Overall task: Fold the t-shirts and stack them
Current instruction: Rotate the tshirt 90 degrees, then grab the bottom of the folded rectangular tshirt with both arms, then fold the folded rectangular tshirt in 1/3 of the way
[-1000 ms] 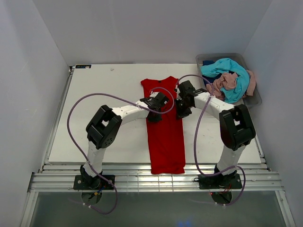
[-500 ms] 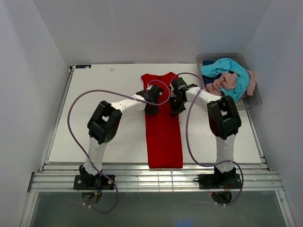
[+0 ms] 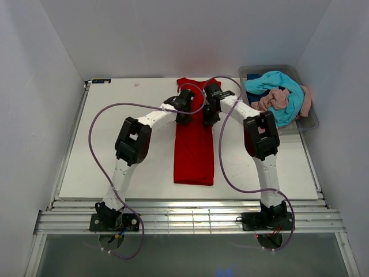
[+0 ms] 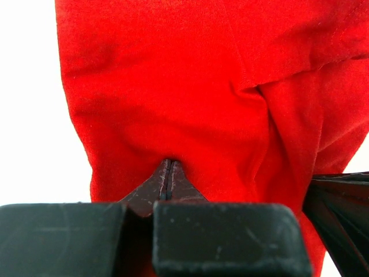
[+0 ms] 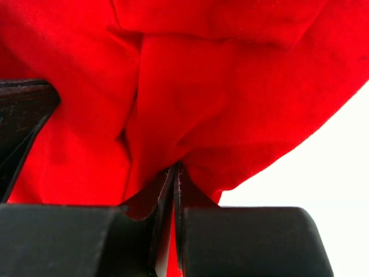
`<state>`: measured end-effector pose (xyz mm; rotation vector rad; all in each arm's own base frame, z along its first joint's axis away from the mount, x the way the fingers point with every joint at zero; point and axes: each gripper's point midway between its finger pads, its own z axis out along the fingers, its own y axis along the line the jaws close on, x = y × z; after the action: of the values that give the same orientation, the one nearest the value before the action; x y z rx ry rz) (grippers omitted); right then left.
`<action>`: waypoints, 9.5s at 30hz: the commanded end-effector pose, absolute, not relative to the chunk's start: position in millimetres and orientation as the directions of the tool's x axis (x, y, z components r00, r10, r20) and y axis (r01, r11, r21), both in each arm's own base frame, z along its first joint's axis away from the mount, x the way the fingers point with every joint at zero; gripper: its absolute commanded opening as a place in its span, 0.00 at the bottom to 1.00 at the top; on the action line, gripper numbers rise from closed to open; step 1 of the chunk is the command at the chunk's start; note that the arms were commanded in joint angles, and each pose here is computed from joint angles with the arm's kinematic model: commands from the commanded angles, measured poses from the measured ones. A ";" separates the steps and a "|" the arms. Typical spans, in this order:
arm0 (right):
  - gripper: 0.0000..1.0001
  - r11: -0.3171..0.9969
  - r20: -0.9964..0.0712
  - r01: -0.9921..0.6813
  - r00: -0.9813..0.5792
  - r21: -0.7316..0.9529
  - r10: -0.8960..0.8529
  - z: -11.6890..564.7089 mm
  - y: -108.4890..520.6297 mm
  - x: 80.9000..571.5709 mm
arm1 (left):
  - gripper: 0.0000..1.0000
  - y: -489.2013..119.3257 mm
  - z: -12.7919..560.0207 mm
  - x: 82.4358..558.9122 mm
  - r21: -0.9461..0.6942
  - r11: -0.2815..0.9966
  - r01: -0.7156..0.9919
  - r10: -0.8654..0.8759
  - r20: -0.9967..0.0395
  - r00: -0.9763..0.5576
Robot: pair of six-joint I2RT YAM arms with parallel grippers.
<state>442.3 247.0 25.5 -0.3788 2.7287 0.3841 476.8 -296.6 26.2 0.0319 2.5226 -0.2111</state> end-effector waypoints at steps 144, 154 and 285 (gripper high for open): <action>0.08 0.930 -0.289 -0.240 -0.944 0.277 -0.157 19.4 216.1 136.6 | 0.00 -241.8 32.0 174.2 -0.407 0.913 0.031 -0.101 -0.299 -0.949; 0.08 0.918 -0.400 -0.292 -0.901 0.267 -0.170 83.3 247.4 176.5 | 0.00 -273.4 99.7 224.8 -0.447 0.890 0.084 -0.141 -0.447 -0.884; 0.08 0.919 -0.513 -0.251 -0.856 0.303 -0.064 96.5 236.9 314.4 | 0.00 -285.6 -23.1 219.1 -0.409 0.906 0.111 -0.054 -0.372 -0.927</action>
<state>323.3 243.4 85.5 -0.2614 2.5988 0.5144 271.7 -327.1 23.2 0.0505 2.4707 -0.8000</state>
